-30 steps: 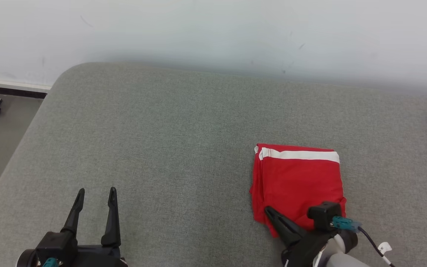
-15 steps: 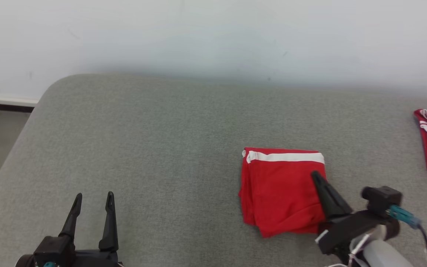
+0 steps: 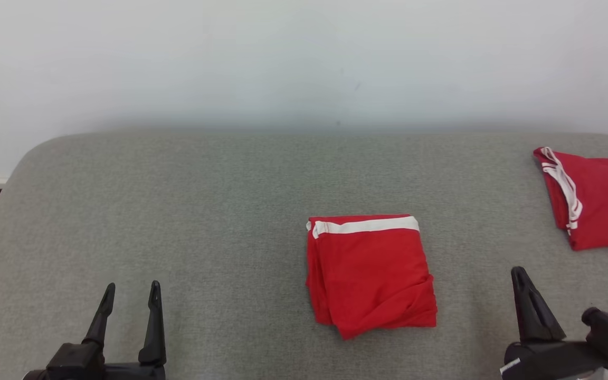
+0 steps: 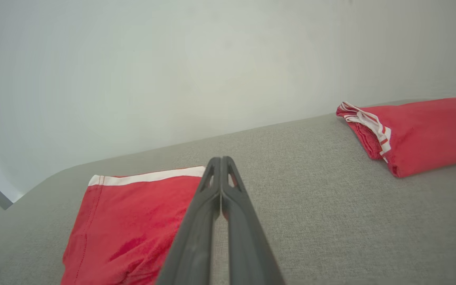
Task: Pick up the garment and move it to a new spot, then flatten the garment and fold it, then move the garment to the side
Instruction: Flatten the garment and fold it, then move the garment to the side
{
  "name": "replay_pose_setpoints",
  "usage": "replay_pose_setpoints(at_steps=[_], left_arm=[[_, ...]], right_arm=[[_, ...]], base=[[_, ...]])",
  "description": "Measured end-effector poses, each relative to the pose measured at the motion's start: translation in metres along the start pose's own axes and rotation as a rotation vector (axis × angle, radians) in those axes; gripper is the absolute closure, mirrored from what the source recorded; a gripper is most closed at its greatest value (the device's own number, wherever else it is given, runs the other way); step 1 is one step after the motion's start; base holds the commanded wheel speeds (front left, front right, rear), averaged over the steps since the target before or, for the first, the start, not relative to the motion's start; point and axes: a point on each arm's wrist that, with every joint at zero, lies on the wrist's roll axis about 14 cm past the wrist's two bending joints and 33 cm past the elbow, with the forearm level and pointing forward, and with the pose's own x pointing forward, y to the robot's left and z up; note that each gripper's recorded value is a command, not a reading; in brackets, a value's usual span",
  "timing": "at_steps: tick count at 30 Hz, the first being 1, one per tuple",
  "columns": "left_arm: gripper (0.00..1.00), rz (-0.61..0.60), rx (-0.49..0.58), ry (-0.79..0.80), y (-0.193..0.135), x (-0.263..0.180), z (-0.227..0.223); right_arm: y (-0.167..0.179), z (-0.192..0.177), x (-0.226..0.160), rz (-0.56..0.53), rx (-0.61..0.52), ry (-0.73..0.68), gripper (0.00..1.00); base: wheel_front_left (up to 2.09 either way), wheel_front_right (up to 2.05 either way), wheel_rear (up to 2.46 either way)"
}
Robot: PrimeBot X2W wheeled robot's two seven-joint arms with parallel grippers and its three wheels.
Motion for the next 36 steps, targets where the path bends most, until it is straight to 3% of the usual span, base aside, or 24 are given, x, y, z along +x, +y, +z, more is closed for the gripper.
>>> replay_pose_setpoints(at_steps=[3, 4, 5, 6, 16, 36], left_arm=[[0.0, -0.014, 0.0, -0.004, -0.004, 0.002, 0.001], [0.0, -0.018, 0.0, -0.006, -0.006, 0.003, 0.001], [0.0, -0.024, 0.001, -0.006, -0.008, 0.003, 0.002], [0.0, -0.028, 0.002, -0.005, -0.009, 0.002, 0.001], [0.0, -0.065, 0.029, 0.0, -0.018, -0.003, 0.0], [0.0, 0.007, 0.066, -0.004, 0.005, -0.012, 0.003]], right_arm=[[-0.008, 0.002, -0.012, -0.029, -0.034, -0.008, 0.97], [-0.009, 0.002, -0.016, -0.041, -0.037, -0.013, 0.6], [-0.011, 0.003, -0.02, -0.053, -0.037, -0.018, 0.04], [-0.012, 0.003, -0.023, -0.059, -0.044, -0.02, 0.0], [-0.014, 0.005, -0.035, -0.082, -0.133, -0.027, 0.0], [-0.007, -0.004, -0.026, -0.062, -0.148, -0.002, 0.0]], base=[[0.0, 0.0, 0.0], [0.0, 0.0, 0.0], [0.0, 0.0, 0.0], [0.0, 0.0, 0.0], [0.0, 0.0, 0.0], [0.0, 0.0, 0.0]])
